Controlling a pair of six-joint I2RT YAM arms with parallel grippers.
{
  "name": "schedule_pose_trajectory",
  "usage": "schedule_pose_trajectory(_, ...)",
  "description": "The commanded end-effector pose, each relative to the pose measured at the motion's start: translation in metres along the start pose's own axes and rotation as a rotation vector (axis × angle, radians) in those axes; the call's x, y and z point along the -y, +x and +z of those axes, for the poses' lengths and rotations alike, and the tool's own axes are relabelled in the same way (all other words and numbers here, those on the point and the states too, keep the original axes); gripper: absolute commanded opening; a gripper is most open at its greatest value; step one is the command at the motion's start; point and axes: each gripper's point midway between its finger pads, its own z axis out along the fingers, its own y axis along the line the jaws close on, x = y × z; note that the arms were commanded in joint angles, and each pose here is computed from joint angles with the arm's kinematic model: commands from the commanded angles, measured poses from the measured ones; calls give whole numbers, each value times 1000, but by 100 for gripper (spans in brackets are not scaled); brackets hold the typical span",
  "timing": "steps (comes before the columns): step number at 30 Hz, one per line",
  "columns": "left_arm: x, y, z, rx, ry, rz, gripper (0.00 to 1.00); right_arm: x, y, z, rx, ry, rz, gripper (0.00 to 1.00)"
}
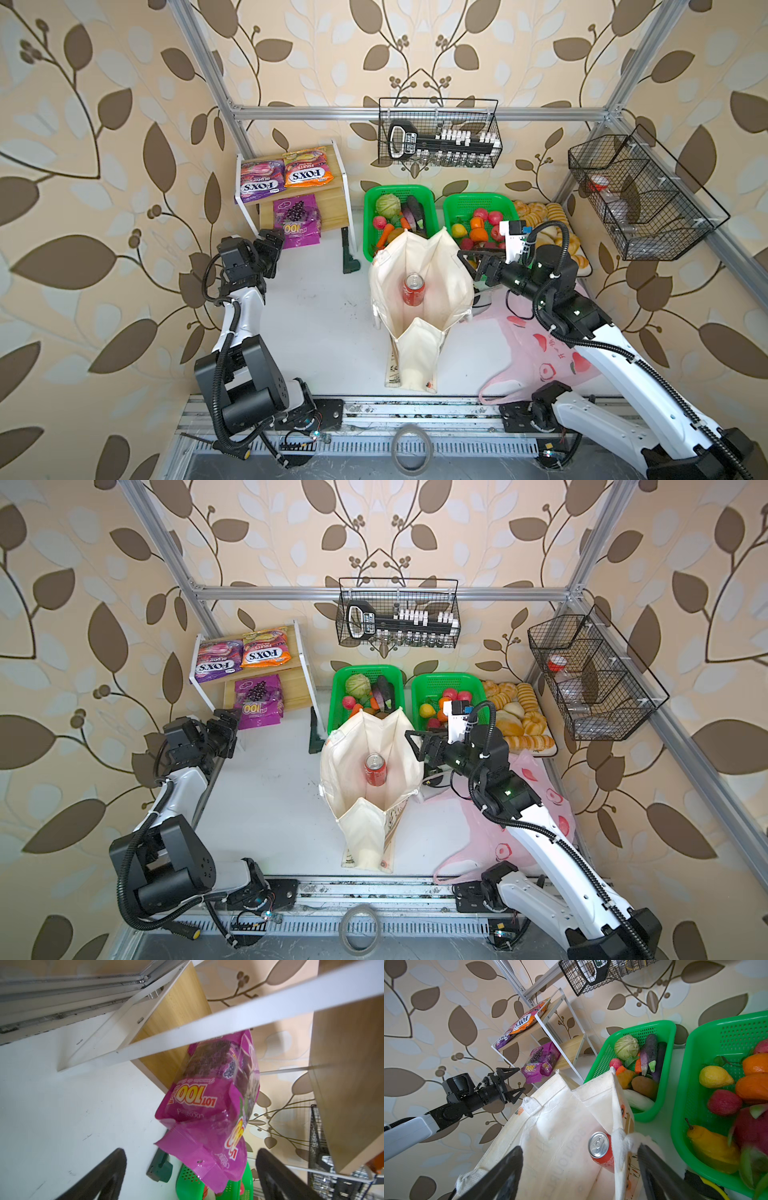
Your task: Place the mixed food into the grocery bags and tie them
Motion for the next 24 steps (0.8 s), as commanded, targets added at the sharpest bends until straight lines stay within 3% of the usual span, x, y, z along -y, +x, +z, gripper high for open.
schedule_pose_trajectory(1,20,-13,0,62,123,-22,99,-9,-14,1,33,-32,-2,86)
schedule_pose_trajectory(24,30,-4,53,-8,329,-154,98,5,-4,17,-13,-9,5,87)
